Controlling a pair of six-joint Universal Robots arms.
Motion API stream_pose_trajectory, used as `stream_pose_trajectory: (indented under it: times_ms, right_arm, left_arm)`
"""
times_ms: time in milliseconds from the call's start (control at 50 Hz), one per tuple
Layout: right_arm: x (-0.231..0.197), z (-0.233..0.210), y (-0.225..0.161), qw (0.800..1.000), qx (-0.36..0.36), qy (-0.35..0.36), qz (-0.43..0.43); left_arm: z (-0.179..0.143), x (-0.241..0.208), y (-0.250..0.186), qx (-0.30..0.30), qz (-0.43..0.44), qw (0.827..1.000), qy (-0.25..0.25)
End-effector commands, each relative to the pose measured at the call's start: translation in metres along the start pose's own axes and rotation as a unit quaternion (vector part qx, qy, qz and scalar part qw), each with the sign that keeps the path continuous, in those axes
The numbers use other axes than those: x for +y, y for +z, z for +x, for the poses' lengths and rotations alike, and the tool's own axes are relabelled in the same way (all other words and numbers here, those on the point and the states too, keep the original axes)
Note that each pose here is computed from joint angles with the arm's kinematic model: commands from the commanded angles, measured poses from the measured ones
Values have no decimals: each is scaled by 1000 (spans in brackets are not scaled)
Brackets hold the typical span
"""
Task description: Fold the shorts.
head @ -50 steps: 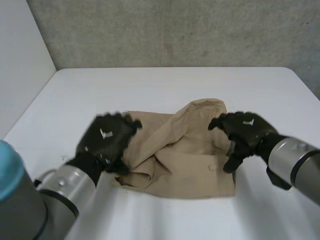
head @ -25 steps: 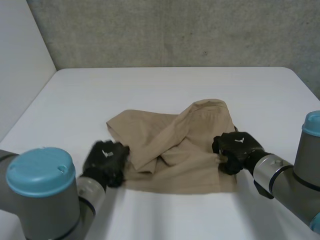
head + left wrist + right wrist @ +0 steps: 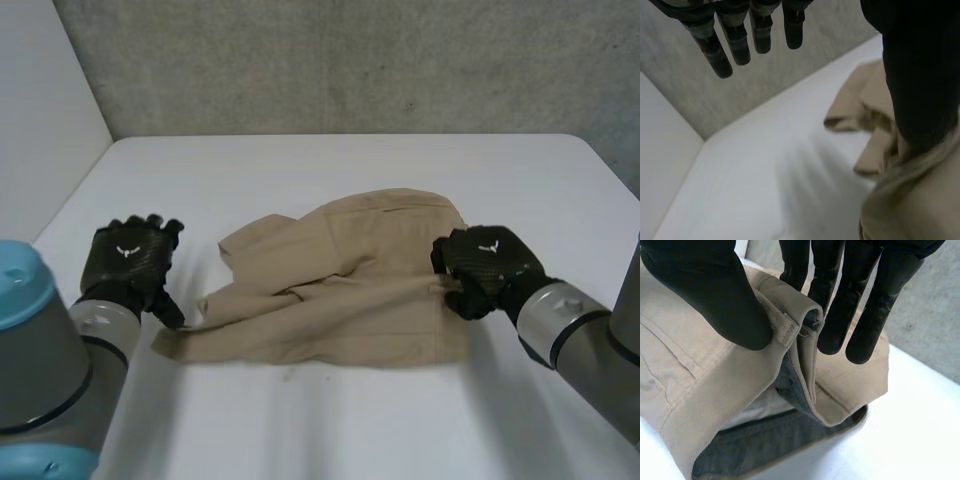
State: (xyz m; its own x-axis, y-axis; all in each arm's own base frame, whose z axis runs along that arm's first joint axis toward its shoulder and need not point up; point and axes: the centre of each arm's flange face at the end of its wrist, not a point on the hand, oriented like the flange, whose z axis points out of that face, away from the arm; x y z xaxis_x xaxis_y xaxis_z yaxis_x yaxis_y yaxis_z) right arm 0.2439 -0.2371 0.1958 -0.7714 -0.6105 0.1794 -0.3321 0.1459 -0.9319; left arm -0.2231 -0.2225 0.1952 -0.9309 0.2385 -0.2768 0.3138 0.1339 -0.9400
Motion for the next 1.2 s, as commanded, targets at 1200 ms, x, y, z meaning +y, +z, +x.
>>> stream_pose_trajectory:
  times_ms: [1200]
  right_arm:
    - [-39,21,5,997,43,19,56]
  left_arm:
    - [29,62,0,124,-111,986,23]
